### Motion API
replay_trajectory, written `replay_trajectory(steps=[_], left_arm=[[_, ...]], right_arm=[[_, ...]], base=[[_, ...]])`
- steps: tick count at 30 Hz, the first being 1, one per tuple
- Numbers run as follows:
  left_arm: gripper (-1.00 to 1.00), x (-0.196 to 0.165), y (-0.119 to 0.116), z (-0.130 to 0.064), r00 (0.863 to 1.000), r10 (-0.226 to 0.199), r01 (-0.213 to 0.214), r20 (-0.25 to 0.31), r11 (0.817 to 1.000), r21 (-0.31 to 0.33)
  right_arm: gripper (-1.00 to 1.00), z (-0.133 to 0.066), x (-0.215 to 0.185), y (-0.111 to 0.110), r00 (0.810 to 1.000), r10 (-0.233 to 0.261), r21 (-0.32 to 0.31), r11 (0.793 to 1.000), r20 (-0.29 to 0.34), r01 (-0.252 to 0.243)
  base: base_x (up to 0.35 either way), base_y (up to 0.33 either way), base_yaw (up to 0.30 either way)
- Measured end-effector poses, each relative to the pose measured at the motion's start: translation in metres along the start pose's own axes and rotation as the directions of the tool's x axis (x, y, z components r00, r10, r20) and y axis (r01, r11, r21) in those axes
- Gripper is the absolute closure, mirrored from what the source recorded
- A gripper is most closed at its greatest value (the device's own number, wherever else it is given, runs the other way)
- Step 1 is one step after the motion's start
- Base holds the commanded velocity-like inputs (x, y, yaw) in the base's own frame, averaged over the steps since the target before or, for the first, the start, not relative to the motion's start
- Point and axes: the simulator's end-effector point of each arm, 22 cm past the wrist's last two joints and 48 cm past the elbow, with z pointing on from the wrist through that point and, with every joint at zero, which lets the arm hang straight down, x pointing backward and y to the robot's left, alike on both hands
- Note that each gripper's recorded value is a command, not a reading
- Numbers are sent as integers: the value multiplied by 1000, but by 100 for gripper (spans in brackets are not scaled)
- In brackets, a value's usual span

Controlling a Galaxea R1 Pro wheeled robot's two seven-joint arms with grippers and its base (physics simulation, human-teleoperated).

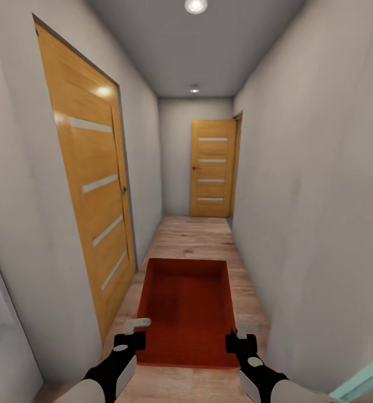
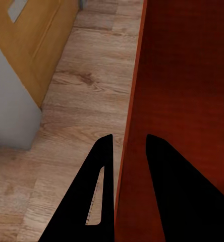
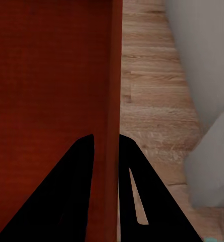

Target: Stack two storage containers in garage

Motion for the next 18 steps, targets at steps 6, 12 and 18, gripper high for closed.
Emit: replay_trajectory(steps=[6, 12, 18], left_arm=[[100, 0, 0, 0, 1000, 1, -1, 0, 1000, 0], [100, 0, 0, 0, 1000, 0, 0, -1, 1000, 0], [100, 0, 0, 0, 1000, 0, 0, 0, 1000, 0]], right_arm=[[100, 0, 0, 0, 1000, 1, 0, 1000, 0, -1], [100, 0, 0, 0, 1000, 0, 0, 1000, -1, 0], [100, 0, 0, 0, 1000, 0, 0, 1000, 0, 0]], base=[[322, 98, -2], [322, 32, 0], [322, 1, 0]])
